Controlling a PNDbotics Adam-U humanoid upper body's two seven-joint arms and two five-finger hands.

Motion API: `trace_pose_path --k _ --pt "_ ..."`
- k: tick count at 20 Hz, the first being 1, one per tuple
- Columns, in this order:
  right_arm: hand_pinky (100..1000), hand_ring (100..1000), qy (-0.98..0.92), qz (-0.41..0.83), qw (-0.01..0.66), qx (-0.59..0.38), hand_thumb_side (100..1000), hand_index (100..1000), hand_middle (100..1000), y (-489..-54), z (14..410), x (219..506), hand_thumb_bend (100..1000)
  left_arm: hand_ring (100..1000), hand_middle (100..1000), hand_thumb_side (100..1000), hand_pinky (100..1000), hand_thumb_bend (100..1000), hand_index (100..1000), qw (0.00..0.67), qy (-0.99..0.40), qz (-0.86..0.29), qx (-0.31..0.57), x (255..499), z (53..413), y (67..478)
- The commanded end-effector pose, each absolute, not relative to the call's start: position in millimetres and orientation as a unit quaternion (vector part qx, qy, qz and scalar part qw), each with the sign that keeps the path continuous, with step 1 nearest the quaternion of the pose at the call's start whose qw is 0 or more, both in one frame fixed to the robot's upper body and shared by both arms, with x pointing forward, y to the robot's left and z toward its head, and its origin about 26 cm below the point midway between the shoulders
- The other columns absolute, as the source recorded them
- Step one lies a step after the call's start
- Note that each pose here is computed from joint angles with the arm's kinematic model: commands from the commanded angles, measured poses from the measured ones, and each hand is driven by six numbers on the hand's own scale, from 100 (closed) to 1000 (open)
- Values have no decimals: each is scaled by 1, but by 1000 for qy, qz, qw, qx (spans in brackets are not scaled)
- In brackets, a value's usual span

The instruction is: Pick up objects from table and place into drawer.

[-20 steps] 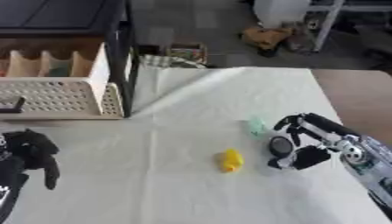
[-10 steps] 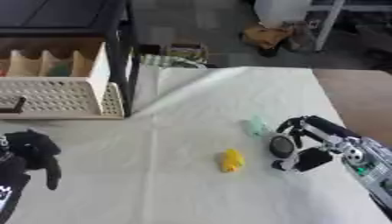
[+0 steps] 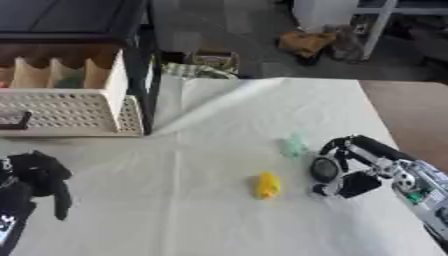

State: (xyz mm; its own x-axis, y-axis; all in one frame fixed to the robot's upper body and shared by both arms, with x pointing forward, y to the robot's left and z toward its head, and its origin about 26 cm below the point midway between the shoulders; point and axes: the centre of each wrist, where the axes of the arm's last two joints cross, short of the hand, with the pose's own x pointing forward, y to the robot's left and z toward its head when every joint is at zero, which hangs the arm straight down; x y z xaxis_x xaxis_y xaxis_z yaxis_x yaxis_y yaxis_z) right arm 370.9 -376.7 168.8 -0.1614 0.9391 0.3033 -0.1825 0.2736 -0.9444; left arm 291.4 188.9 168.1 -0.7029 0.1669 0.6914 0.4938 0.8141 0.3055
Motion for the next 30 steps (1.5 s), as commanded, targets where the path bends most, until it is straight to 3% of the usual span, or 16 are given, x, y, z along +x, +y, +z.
trace_pose_path --k 1,23,30 --pt "776 772 -569 498 552 -351 304 785 325 -383 180 372 555 442 575 463 299 100 745 326 -894 -246 -185 290 174 186" --pt "750 762 -549 489 576 -357 297 762 380 -392 175 374 487 441 576 449 298 100 743 329 -892 -250 -182 289 173 183" --pt "692 705 -544 491 580 -357 287 741 330 -393 173 373 480 442 576 452 297 100 743 330 -892 -249 -183 289 173 183"
